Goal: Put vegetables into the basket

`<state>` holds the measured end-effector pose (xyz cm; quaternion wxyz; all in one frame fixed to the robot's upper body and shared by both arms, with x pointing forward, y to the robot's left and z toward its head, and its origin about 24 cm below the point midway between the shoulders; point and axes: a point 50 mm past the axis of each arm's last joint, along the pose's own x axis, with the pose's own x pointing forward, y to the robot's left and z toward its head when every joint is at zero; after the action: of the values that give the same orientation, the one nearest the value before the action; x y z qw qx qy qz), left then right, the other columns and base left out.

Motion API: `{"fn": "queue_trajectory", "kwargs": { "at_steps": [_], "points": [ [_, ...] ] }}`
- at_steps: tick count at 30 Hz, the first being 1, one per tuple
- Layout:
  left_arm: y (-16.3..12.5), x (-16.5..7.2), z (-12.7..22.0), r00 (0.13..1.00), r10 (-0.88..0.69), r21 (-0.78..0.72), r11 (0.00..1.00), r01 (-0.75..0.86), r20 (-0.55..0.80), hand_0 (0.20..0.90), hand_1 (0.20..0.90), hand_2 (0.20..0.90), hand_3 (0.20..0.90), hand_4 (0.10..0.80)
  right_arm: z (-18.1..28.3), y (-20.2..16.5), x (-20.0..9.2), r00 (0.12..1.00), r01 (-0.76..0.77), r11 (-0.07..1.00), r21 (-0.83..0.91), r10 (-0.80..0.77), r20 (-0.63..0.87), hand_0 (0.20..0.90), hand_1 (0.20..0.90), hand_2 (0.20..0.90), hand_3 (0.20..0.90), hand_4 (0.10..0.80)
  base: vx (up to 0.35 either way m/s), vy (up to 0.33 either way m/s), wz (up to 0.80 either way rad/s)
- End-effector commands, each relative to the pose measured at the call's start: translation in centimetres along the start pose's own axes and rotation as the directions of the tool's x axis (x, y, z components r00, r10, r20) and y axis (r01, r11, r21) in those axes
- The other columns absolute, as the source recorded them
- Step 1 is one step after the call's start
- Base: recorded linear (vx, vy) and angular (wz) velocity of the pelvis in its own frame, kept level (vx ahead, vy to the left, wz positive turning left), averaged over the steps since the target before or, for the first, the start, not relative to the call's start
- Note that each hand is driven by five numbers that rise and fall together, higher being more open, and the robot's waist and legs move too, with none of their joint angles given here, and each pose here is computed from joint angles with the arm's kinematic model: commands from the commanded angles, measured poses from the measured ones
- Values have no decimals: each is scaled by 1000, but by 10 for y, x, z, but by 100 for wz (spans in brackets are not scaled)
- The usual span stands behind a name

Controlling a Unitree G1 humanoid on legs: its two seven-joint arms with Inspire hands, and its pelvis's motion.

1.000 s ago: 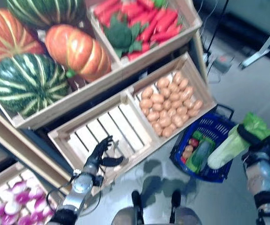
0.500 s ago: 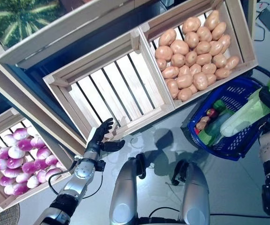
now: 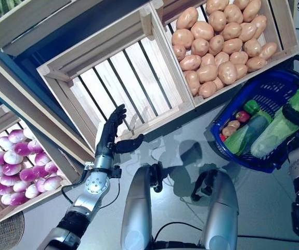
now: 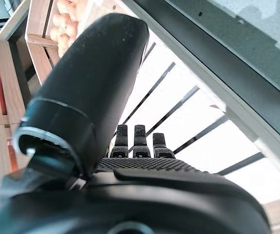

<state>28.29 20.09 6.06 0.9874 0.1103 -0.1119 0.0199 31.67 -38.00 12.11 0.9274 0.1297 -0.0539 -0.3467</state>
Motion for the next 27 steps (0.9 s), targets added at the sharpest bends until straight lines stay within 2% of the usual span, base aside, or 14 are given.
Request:
{"fn": "queue_trajectory", "kwargs": {
  "at_steps": [1,8,11,18,27],
  "points": [
    [12,14,44,969,45,-36,999,-37,243,900,900,900,900,800,58,11,12,977,-110,993,48,100,186,900,900,900,900,800,11,11,-5],
    [12,13,41,972,20,-30,999,-13,235,900,900,900,900,800,42,8,10,983,-148,988,46,142,119,900,900,900,900,800,18,6,-4],
    [15,11,39,974,5,-13,1000,-3,227,900,900,900,900,800,25,4,8,984,-177,983,50,176,24,900,900,900,900,800,76,12,1],
    [19,10,32,982,-12,23,1000,7,190,900,900,900,900,800,-8,-1,-1,979,-190,981,35,192,-70,900,900,900,900,800,76,26,-7],
    [12,-2,2,999,-32,88,996,28,40,900,900,900,900,800,-62,1,-29,951,-241,969,62,249,-187,900,900,900,900,800,123,45,-10]
  ]
}}
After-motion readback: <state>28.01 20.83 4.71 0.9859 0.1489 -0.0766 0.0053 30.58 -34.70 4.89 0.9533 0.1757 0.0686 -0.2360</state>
